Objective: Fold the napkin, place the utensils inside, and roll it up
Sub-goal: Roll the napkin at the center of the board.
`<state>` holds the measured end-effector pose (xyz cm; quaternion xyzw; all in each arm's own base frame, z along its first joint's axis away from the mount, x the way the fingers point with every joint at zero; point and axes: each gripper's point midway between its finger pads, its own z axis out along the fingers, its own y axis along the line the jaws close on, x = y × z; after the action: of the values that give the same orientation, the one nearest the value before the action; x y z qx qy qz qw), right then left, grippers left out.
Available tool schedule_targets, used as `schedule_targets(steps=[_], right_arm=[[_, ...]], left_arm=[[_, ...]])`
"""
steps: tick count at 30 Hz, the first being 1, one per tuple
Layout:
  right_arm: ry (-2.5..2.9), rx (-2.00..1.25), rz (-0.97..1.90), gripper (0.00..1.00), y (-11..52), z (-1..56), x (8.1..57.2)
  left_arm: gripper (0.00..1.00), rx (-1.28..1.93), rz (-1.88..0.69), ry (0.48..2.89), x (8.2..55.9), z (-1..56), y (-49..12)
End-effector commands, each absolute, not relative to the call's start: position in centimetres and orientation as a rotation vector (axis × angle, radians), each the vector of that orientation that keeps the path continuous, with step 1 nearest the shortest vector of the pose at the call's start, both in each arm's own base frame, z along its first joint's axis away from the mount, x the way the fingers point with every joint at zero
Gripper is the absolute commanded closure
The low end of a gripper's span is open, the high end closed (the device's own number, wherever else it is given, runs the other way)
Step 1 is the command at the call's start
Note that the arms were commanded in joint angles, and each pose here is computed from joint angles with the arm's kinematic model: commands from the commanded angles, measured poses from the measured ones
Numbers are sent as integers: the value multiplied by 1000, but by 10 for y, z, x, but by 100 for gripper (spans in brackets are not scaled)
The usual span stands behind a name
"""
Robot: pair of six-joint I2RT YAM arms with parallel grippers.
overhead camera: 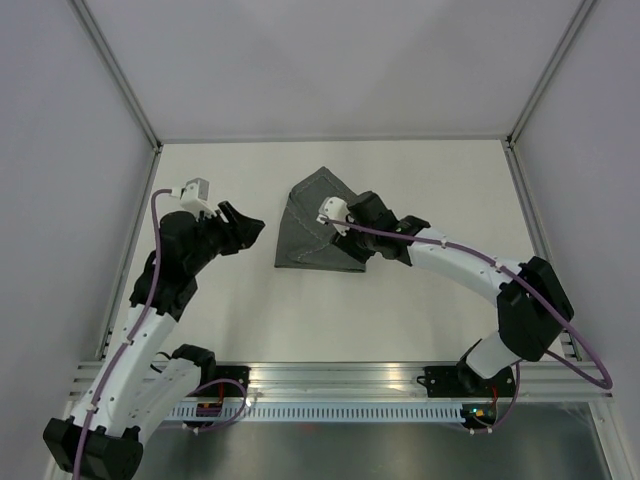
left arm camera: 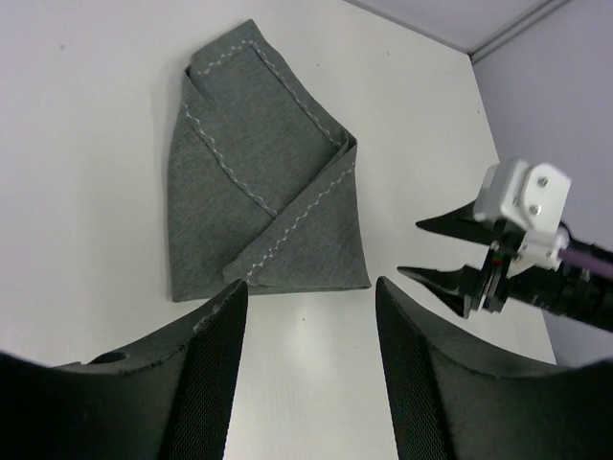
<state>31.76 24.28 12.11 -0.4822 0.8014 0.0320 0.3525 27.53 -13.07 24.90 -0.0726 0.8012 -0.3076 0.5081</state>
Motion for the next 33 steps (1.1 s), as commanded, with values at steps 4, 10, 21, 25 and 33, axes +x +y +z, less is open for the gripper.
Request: schedule_targets(steps=[4, 10, 21, 25, 33], right_arm=[[1932, -1384, -87, 40, 268, 94, 307], [1883, -1445, -131, 39, 280, 78, 303], [1863, -1519, -147, 37, 302, 61, 294], [1851, -1531, -147, 36, 305, 59, 294], [1844, -1537, -148, 36, 313, 50, 299]], left_arm=[[38, -169, -656, 1849, 278, 299, -117], [37, -168, -631, 1848, 282, 317, -114], [37, -166, -617, 1846, 289, 327, -114], [36, -160, -615, 1852, 292, 328, -115], [36, -148, -589, 1876, 297, 321, -115]])
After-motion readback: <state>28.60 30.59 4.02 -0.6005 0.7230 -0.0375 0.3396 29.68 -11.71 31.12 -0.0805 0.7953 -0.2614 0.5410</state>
